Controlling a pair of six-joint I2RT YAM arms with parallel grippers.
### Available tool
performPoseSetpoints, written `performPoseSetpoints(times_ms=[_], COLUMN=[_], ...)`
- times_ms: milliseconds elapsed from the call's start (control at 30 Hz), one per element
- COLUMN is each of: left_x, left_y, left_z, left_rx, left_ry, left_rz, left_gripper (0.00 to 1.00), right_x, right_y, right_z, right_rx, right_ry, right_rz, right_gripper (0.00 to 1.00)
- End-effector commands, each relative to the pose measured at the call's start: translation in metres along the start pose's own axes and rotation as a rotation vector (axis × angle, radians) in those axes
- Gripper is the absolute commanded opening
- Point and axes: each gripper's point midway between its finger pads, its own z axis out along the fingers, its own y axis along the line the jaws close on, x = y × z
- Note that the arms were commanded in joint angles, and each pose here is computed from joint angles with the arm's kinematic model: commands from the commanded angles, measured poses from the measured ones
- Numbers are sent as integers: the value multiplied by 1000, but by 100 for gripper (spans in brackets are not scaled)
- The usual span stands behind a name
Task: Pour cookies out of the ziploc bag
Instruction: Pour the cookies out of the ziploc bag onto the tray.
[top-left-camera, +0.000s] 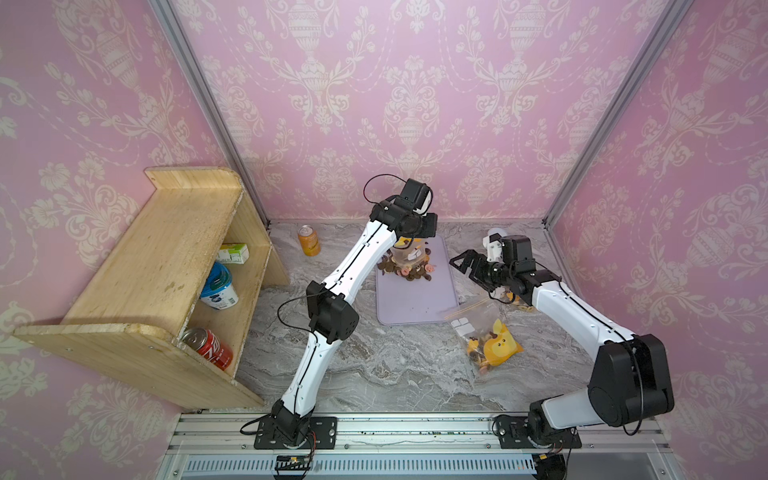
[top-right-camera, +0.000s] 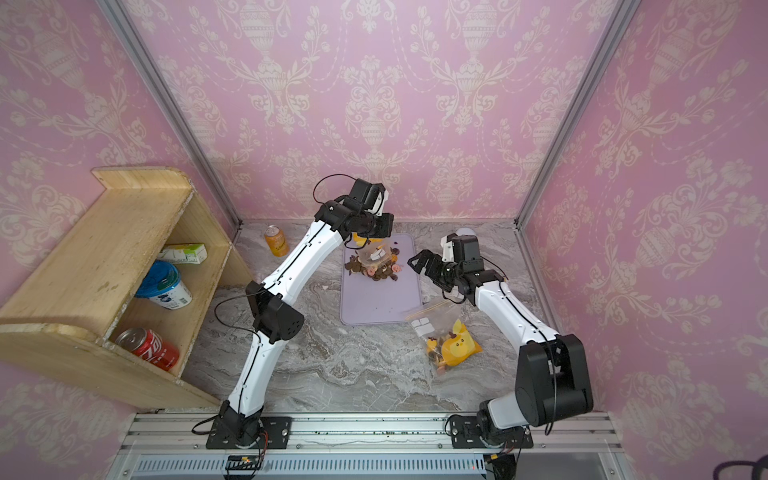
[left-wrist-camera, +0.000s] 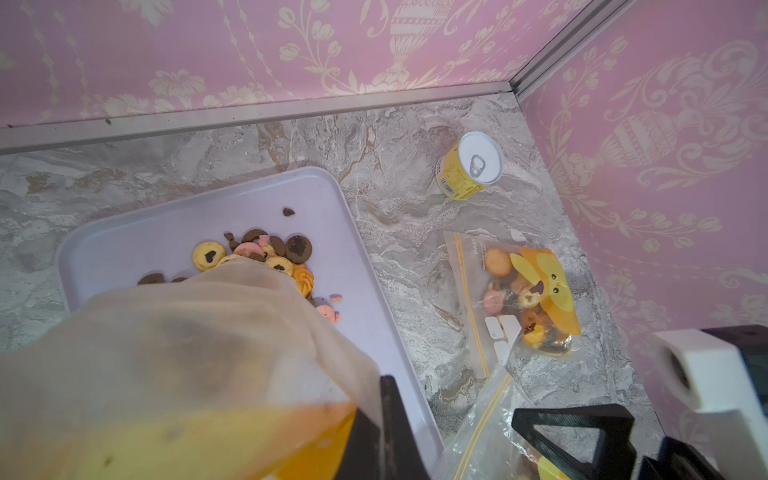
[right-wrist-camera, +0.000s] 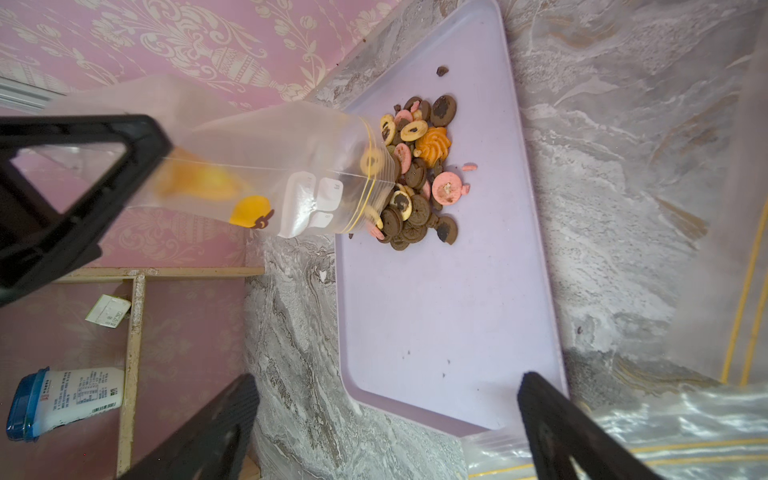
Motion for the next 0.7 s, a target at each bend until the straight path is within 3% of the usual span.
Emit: performPoseSetpoints(times_ms=[0,167,667], left_x=[19,17,-22], left_y=[4,2,-22], left_z=[22,20,-66], left_rx=[-12,-2,37], left_ry=[64,57,-78], left_rz=[-6,2,12], left_gripper=[0,0,0], right_x=[3,2,-5], right_y=[3,4,14], right_z=[-10,-14,-30], right_rx=[-9,-9,-14], right_ry=[-4,-10,-47], right_rz=[-12,-13,-20], right_gripper=[100,100,100])
